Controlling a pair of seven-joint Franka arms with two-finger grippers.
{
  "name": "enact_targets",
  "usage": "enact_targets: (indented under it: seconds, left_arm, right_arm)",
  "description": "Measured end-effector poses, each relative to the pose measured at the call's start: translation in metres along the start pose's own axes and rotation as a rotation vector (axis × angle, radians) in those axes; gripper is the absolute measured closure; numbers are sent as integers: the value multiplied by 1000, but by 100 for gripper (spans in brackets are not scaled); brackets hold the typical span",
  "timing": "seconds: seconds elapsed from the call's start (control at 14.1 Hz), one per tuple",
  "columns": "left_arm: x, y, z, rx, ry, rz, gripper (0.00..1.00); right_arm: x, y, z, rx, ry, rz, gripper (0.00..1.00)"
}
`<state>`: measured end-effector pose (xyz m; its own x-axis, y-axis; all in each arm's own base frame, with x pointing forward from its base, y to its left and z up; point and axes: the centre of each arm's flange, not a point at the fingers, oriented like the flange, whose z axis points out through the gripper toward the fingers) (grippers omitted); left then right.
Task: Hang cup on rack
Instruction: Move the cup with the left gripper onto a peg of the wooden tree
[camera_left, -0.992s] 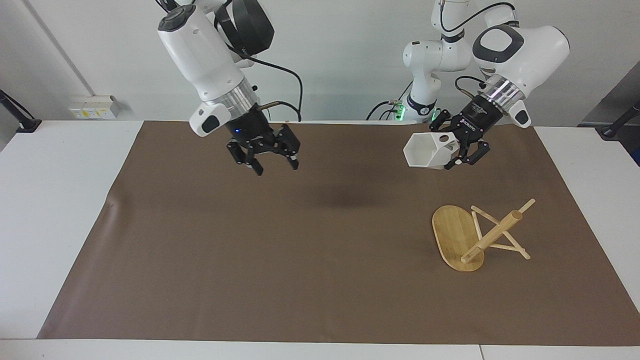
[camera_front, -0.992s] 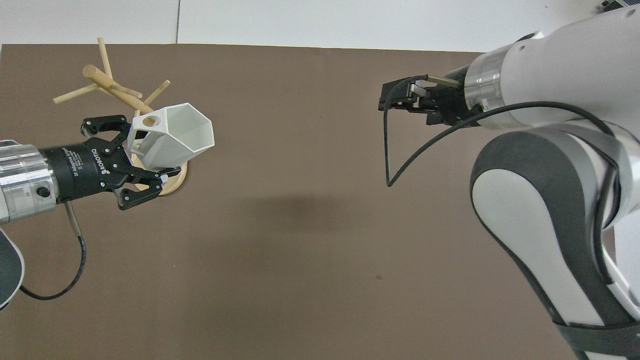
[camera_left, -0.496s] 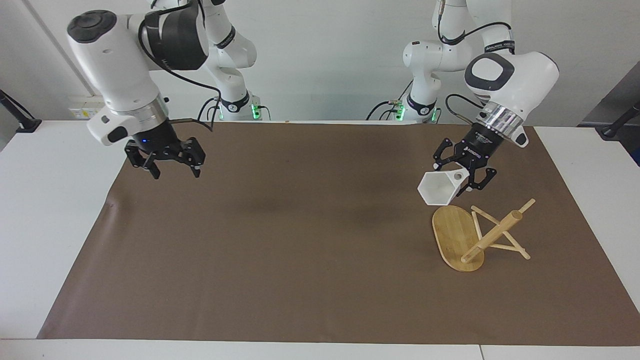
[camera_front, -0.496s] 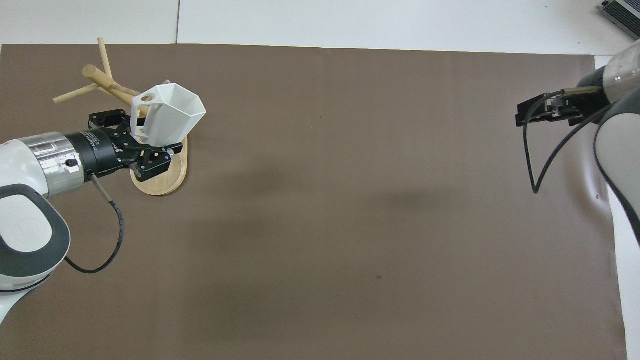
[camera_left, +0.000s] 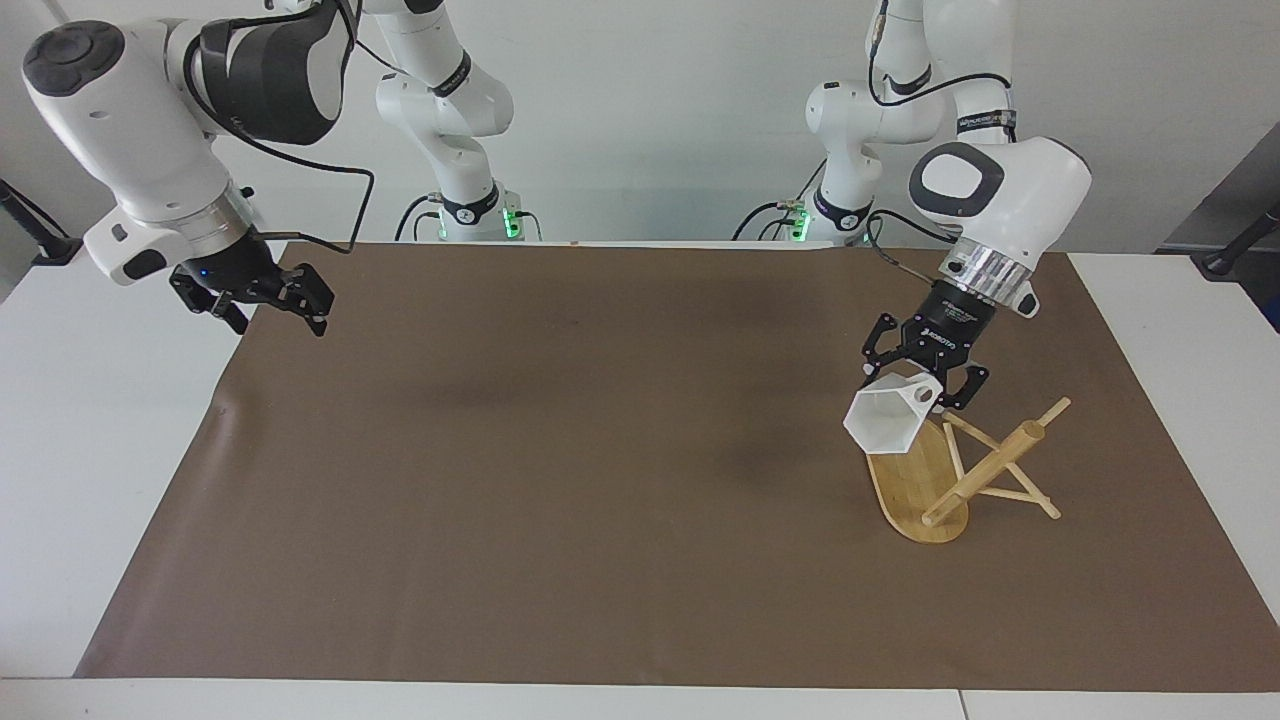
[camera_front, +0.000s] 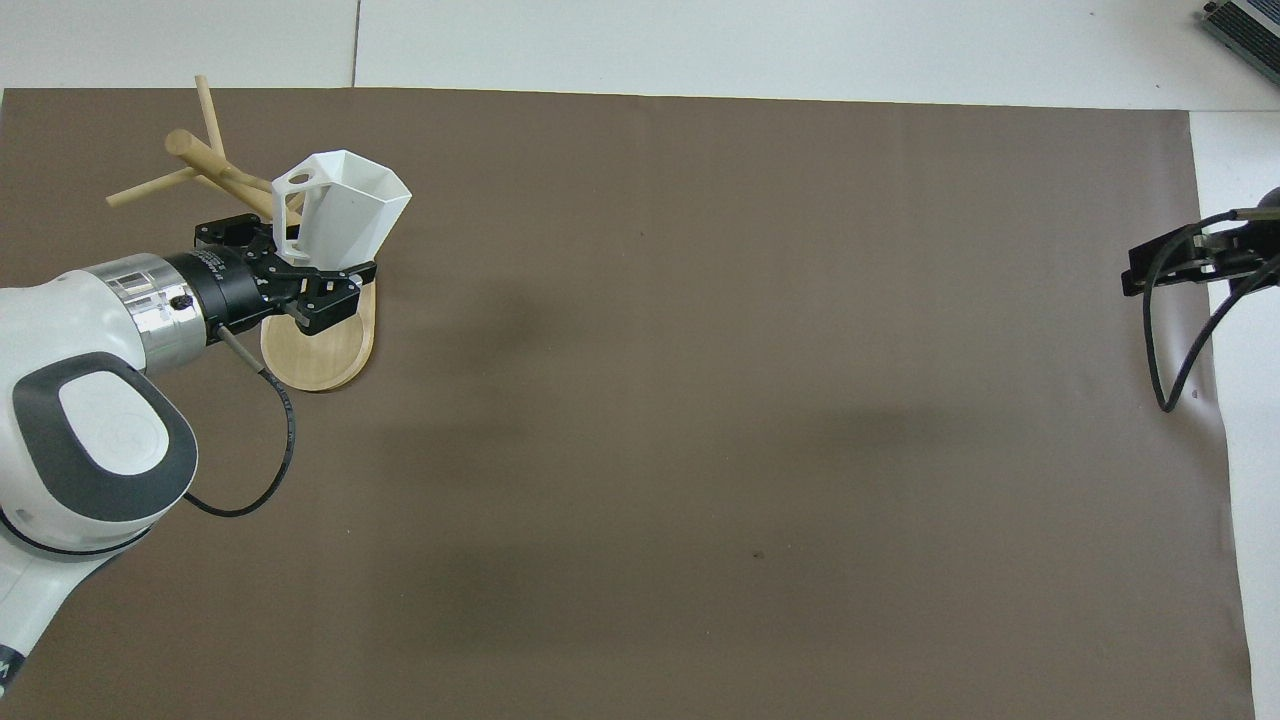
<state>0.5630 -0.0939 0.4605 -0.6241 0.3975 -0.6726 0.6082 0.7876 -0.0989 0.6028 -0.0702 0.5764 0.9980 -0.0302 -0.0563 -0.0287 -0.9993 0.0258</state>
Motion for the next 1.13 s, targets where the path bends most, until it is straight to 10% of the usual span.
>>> enact_targets:
  seconds: [1.13]
  left_arm:
    - [12,20,13,-74,-3,-56,25]
  right_arm:
    - [-20,-4,-34,15,44,18,0]
